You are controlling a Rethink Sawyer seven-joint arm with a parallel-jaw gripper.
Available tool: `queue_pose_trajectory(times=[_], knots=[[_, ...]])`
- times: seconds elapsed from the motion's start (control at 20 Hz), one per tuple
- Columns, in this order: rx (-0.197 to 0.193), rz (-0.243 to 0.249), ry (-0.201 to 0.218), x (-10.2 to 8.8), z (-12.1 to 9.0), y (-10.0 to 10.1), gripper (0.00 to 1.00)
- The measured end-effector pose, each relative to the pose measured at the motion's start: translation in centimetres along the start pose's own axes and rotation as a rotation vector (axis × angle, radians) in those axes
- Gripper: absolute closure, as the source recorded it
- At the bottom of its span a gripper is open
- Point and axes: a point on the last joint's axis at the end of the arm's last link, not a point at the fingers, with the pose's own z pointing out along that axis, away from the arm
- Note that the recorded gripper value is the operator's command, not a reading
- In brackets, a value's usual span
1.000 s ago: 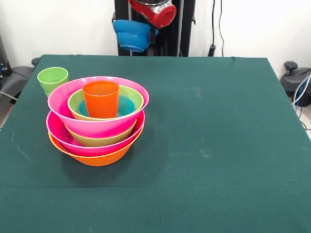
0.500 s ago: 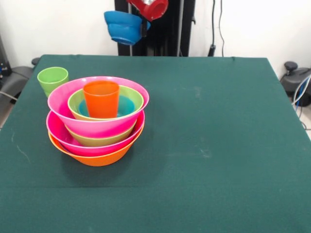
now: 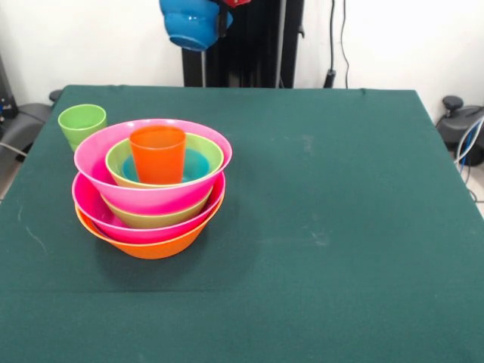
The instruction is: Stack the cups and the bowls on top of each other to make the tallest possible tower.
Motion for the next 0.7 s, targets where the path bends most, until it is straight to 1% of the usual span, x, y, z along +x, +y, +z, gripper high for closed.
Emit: queue_pose_trajectory(times=[0.15,0.25,0.35,0.45,0.55,0.65,0.7], knots=[[-0.003,0.004,-0.001,-0.2,-0.1,0.0,1.0],[-0.002,0.009,-0.001,-0.7,0.1,-0.1,1.0],[-0.005,0.022,-0.003,-2.0,0.3,-0.1,1.0],[-0.006,0.03,-0.004,-2.8,0.5,-0.2,1.0],[-0.011,0.041,-0.008,-4.2,0.6,-0.1,1.0],[-0.02,0.053,-0.012,-5.9,0.9,0.1,1.0],[-0.022,0.056,-0.013,-6.4,1.0,0.1,1.0]])
